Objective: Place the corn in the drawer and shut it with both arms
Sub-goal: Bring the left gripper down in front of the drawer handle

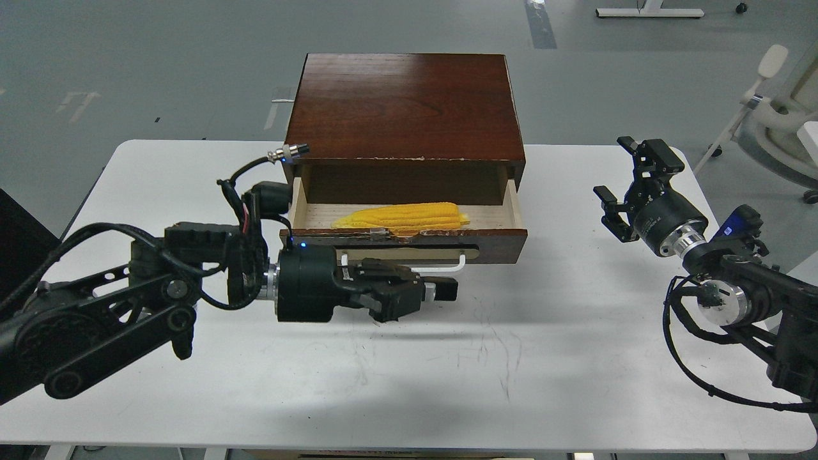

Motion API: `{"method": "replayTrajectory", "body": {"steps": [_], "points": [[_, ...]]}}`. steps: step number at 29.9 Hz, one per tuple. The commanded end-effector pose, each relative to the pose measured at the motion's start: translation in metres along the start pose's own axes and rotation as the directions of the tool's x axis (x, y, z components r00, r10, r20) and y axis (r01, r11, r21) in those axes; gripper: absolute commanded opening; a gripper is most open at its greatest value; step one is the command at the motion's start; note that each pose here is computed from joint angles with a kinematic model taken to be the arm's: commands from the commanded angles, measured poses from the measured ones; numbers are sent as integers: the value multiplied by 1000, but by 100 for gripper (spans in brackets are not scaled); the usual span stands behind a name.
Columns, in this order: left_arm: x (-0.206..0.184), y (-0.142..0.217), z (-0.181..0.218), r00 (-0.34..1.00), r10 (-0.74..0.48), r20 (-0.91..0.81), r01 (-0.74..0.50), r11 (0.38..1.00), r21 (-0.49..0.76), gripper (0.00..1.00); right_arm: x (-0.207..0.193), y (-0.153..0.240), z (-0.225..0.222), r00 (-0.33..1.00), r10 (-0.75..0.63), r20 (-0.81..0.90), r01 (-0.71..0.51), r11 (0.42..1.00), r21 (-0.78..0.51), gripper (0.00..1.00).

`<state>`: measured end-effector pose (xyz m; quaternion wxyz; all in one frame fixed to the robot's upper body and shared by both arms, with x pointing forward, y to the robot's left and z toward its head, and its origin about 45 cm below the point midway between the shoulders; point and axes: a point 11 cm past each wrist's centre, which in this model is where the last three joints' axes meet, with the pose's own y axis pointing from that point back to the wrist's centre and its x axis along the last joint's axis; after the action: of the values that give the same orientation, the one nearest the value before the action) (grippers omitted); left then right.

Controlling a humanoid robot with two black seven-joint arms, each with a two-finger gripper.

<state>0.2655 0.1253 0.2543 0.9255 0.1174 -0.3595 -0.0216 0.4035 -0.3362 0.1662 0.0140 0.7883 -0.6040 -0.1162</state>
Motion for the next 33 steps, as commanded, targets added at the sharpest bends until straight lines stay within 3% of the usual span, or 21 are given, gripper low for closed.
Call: {"method": "replayTrajectory", "body": {"steps": [1, 10, 17, 33], "points": [[-22, -2, -12, 998, -45, -35, 46, 999, 30, 0, 0, 1, 1, 1000, 1, 1, -1, 1000, -2, 99], [-48, 12, -41, 987, 81, -140, -65, 992, 112, 0, 1, 2, 3, 1000, 4, 2, -4, 1000, -6, 99], [-51, 19, -50, 907, 218, -361, -165, 971, 170, 0, 1, 2, 3, 1000, 3, 2, -3, 1000, -6, 99], [-46, 32, -78, 871, 297, -391, -207, 945, 255, 0, 0, 2, 4, 1000, 1, 5, -1, 1000, -8, 99]]}}
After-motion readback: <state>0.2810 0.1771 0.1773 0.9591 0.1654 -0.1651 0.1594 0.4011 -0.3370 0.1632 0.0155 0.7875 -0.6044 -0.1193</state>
